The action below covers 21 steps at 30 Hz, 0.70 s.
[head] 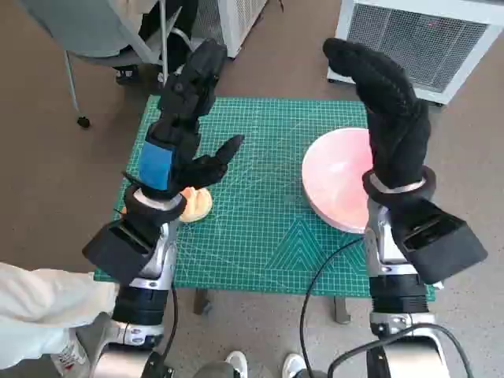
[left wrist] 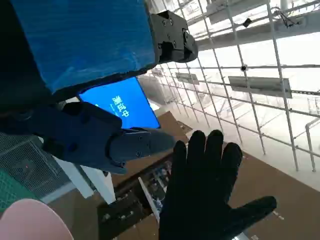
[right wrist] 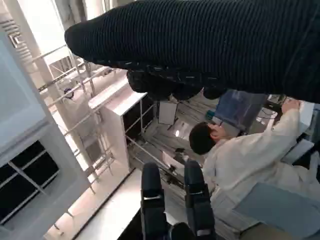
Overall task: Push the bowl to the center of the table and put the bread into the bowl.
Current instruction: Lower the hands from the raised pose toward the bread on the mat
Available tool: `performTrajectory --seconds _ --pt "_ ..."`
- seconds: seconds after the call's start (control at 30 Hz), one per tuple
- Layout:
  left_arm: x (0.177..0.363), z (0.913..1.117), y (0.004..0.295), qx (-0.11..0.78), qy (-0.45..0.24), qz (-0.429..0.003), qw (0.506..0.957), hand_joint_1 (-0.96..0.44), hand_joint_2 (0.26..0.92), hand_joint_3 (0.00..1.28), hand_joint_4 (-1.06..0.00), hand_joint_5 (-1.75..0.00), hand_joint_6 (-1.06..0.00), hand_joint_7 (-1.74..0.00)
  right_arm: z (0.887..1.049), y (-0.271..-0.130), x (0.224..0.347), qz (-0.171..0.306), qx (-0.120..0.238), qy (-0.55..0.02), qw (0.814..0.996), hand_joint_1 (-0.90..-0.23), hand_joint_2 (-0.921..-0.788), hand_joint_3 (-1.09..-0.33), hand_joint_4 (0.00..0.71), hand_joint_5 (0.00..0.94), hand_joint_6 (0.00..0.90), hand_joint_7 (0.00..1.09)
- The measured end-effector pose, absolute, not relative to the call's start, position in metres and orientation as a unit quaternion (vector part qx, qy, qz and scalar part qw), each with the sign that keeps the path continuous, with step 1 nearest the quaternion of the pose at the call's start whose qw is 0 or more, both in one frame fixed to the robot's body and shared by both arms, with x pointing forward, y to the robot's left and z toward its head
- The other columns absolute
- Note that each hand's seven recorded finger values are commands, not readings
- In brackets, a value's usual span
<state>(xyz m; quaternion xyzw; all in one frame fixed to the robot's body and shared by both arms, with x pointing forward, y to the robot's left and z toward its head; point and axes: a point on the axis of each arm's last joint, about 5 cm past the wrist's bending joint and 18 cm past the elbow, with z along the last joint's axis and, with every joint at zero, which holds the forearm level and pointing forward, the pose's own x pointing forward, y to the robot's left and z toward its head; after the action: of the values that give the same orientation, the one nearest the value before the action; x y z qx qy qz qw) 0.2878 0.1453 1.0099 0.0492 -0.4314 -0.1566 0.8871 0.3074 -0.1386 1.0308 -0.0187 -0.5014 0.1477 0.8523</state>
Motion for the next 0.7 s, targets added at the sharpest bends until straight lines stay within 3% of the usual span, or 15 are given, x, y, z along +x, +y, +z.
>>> performTrajectory --seconds 0.7 --pt "0.2883 1.0104 0.1493 0.046 -0.428 -0.163 0.888 -0.39 0.921 0.42 -0.21 0.0 -0.11 -0.33 1.0278 -0.1393 0.3066 0.149 -0.021 -0.5 0.853 -0.587 -0.921 -0.765 0.352 0.011 -0.001 0.77"
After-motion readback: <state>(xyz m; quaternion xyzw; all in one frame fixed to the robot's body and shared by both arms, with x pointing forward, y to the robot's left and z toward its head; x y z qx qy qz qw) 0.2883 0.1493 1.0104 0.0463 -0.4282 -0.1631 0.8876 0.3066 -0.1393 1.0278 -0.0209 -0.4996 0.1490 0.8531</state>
